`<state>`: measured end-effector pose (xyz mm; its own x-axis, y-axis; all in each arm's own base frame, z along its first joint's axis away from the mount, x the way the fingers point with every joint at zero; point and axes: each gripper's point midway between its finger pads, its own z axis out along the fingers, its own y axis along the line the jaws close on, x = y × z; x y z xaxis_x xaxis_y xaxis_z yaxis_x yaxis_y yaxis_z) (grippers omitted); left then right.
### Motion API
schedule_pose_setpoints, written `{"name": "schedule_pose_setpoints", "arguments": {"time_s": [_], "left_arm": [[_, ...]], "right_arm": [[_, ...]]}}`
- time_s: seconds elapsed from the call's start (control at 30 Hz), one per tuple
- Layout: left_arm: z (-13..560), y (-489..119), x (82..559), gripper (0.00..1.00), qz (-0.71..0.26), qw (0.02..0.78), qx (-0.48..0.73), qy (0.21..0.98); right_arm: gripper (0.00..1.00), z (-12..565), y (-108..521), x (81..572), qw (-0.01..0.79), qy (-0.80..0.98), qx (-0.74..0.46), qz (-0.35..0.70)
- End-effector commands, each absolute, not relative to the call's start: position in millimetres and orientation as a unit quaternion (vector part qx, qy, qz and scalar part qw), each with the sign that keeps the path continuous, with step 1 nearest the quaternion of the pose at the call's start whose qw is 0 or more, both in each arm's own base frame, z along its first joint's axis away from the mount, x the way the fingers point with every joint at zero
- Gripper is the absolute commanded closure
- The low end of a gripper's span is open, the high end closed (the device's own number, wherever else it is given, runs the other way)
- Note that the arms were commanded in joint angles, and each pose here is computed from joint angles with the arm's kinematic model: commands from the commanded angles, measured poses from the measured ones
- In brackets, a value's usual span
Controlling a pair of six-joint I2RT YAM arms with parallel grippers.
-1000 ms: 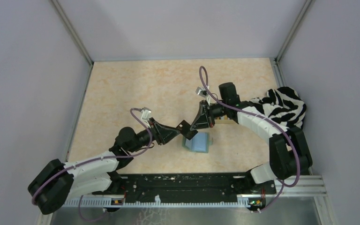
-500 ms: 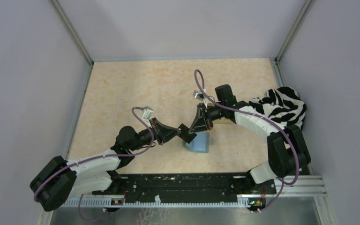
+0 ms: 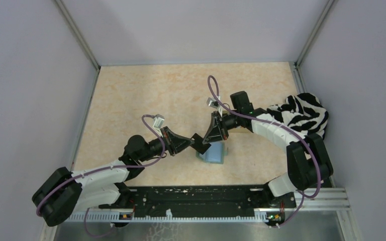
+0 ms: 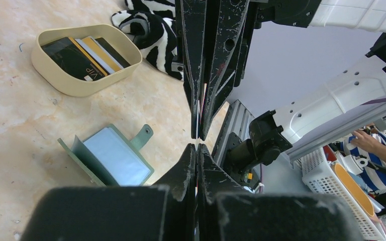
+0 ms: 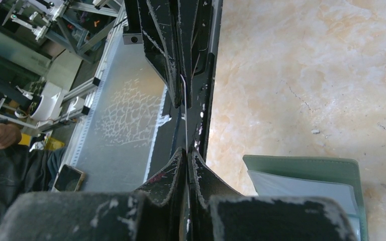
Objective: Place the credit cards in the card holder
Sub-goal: Insert the credit card into the card holder.
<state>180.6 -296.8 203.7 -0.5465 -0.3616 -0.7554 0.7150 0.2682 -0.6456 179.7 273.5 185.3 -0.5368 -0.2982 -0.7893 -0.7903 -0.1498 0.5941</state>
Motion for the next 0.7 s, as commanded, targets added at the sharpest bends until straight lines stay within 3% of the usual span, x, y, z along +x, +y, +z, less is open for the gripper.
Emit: {"name": "schedule_pose_setpoints", "arguments": {"time_s": [0.0,0.67], "left_arm": [[218.0,-295.1,179.6,1.0,-0.596,0.475,0.145,0.631],[210.8,-295.9,177.5,1.0,-0.596,0.466,0.148,0.637]], "right_arm": [[0.95,199.8,280.4,186.5,0.226,0.598,-0.465,0.612],[0.83,198.2,279.8,188.2,0.233,0.601,-0.47,0.602]]}}
